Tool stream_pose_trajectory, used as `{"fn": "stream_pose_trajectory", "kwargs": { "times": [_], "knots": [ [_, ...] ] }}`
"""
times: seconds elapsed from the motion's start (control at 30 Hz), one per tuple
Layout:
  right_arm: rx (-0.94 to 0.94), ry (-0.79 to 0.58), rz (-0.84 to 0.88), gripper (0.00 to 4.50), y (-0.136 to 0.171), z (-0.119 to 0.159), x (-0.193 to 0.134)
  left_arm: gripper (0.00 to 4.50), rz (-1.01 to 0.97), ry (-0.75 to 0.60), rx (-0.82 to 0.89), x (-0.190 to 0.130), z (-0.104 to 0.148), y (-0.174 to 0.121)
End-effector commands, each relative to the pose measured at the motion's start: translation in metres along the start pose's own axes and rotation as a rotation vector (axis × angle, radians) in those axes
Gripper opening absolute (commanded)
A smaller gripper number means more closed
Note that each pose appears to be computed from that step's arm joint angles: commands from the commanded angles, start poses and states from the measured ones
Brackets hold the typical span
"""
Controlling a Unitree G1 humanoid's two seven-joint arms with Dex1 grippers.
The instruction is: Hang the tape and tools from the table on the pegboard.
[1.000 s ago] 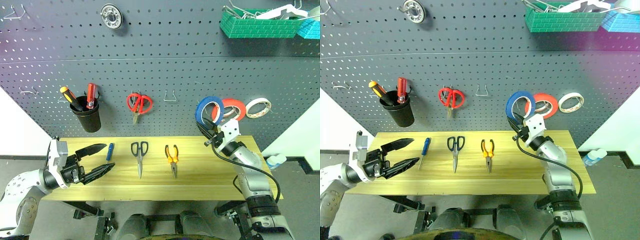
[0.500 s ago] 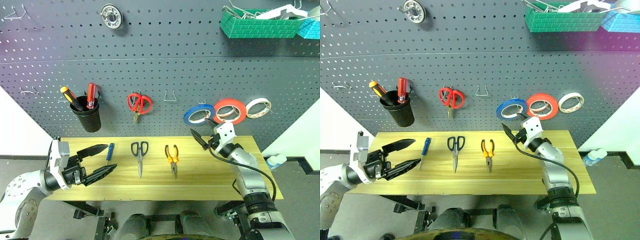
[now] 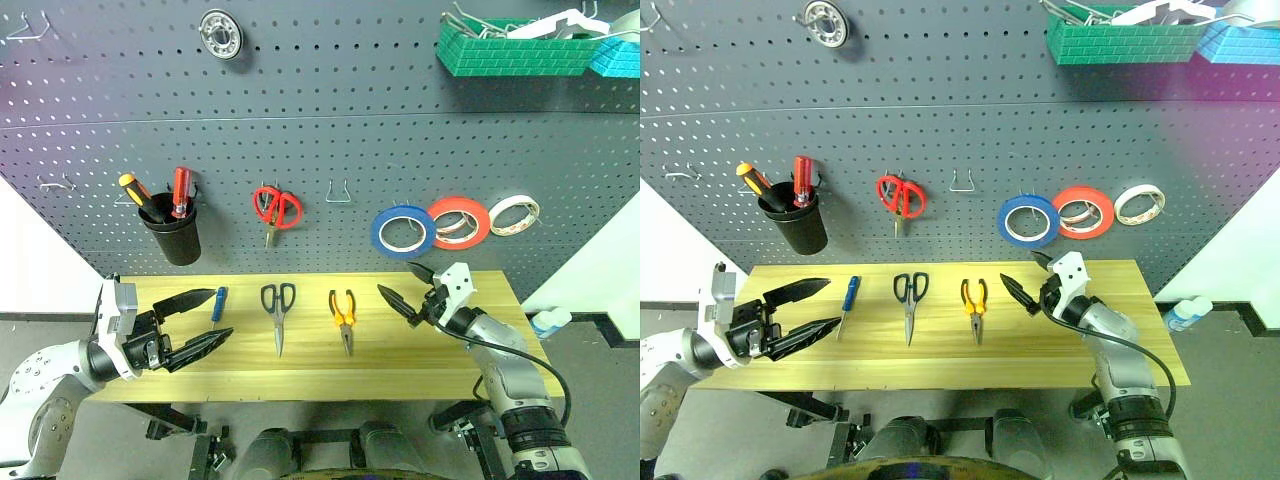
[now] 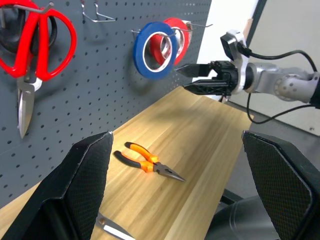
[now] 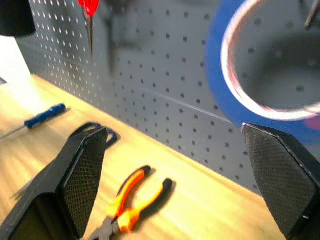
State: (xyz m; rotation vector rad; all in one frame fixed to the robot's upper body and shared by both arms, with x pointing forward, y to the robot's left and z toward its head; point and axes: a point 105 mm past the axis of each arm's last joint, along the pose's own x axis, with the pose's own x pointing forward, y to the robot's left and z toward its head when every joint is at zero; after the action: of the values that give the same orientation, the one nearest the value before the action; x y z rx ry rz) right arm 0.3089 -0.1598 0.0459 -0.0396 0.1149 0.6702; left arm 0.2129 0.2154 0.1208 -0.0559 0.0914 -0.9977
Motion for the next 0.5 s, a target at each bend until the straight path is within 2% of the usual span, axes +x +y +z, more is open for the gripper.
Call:
{"fn": "stream_pose_trajectory", "kwargs": {
  "times": [0.03, 0.17, 0.5],
  "knots": [
    [0.006, 0.062, 0.014, 4.48, 0.017, 0.004, 0.016, 4.35, 0.055, 0.007, 0.043, -0.01, 0.005, 0.005],
    [0.059, 0.214, -0.032, 4.48, 0.027, -0.013, 0.031, 4.35, 0.096, 0.033, 0.035, -0.021, -0.006, 0.002],
    [0.115, 0.48, -0.138, 4.48, 0.035, -0.035, 0.054, 4.35, 0.174, 0.034, 0.03, -0.04, -0.007, -0.004]
  ]
}}
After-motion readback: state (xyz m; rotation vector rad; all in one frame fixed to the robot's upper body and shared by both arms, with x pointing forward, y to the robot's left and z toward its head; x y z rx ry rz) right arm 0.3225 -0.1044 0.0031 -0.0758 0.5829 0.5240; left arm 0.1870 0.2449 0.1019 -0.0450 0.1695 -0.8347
